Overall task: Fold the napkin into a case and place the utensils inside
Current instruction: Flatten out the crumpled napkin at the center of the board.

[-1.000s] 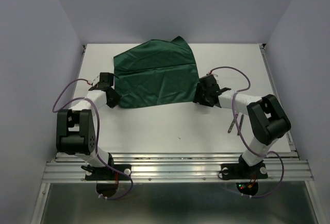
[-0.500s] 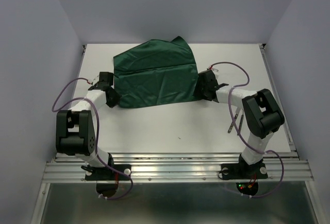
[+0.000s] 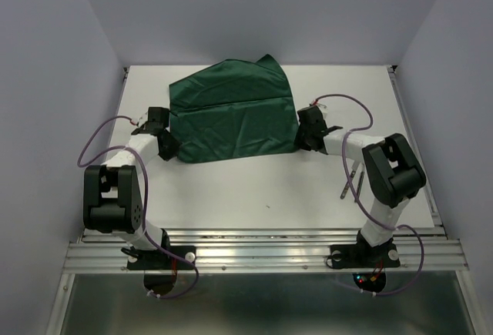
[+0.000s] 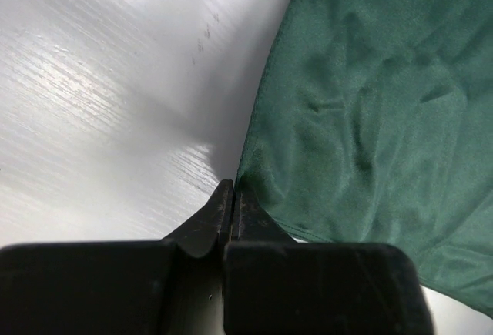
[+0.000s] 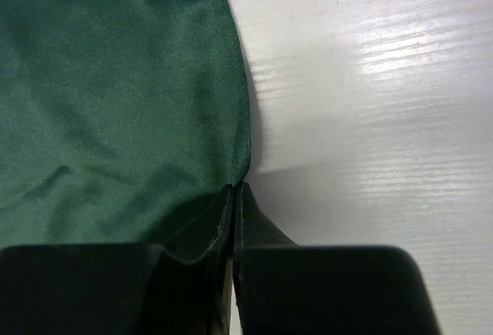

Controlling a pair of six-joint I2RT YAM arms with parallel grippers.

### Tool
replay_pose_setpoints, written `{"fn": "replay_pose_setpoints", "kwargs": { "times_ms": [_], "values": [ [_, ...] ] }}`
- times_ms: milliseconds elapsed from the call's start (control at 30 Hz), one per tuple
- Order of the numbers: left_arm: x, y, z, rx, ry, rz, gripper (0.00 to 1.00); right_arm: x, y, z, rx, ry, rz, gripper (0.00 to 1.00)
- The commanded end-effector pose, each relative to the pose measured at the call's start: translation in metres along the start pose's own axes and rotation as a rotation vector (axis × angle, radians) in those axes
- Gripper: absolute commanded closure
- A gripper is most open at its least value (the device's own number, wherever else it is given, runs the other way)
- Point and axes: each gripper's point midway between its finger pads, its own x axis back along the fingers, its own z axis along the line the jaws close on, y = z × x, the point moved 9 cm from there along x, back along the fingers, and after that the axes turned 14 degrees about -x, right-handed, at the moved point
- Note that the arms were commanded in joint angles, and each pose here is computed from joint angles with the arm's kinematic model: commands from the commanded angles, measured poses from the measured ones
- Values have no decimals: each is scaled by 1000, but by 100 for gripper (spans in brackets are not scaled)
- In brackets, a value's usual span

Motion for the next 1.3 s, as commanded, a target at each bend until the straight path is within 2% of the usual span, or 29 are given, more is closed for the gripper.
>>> {"fn": "replay_pose_setpoints", "kwargs": {
  "times_ms": [0, 133, 167, 300, 400, 433, 600, 800, 900, 1100, 1267],
  "values": [
    [25, 23, -9, -8, -61, -80, 100, 29, 25, 17, -13, 90, -70, 99],
    [67, 58, -23, -62, -154, -207, 100, 82, 72, 36, -23, 172, -244, 99],
    [77, 66, -25, -71, -169, -237, 100, 84, 76, 38, -27, 169, -258, 99],
    [154, 114, -40, -111, -273, -448, 100, 153, 124, 52, -53, 253, -453, 99],
    [205, 133, -42, -141, -330, -587, 100, 197, 149, 60, -65, 317, -558, 99],
    [237, 142, -43, -142, -373, -666, 100, 218, 157, 60, -82, 346, -605, 99],
    [334, 157, -36, -159, -482, -948, 100, 300, 186, 60, -121, 464, -770, 99],
    [426, 143, -12, -129, -576, -1219, 100, 387, 196, 44, -155, 624, -904, 99],
    [455, 134, -5, -144, -628, -1293, 100, 417, 194, 33, -168, 686, -945, 99],
    [481, 120, 8, -160, -637, -1349, 100, 464, 187, 13, -188, 790, -1003, 99],
    [488, 109, 15, -165, -647, -1361, 100, 477, 181, 3, -209, 817, -1019, 100]
  ]
}}
